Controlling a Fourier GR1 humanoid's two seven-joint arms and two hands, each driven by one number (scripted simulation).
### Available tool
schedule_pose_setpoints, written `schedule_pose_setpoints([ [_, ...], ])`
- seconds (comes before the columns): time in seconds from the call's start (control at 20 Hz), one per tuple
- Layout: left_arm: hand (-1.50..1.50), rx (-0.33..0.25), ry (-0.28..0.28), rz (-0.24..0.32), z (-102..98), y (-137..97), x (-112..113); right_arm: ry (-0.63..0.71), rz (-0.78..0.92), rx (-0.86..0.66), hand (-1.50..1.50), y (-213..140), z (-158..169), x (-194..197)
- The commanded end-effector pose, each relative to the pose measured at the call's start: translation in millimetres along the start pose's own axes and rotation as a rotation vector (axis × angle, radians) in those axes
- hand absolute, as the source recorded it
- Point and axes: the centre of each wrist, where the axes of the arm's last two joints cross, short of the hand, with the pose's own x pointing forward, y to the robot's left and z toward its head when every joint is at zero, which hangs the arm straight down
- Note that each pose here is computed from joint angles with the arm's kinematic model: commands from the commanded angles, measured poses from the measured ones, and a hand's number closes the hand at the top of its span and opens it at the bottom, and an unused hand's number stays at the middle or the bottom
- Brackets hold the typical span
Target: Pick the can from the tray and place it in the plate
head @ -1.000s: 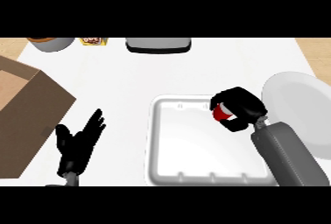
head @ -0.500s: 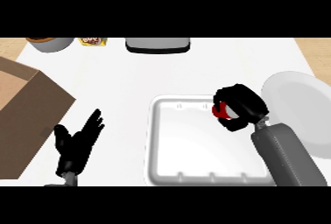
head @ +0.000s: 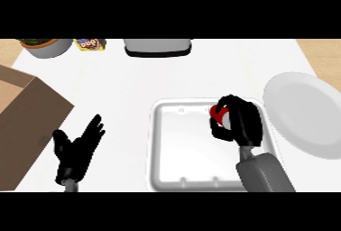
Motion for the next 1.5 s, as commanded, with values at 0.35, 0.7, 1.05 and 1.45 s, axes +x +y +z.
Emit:
schedule_pose_setpoints([
  [0.35,0.0,-0.007,-0.013,-0.003,0,4,1,0.323,-0.244,-0.466,1.5,-43,52,55],
  [0.7,0.0,-0.008,-0.011,-0.011,2,-1,7,0.392,-0.344,-0.61,1.5,-46,68,2],
  [1.05,0.0,-0.013,-0.027,-0.012,6,-15,7,0.438,-0.182,-0.788,1.5,-71,25,-94],
  [1.45,0.0,-0.038,-0.022,-0.015,-8,-8,13,0.483,-0.17,-0.82,1.5,-109,-6,-180],
])
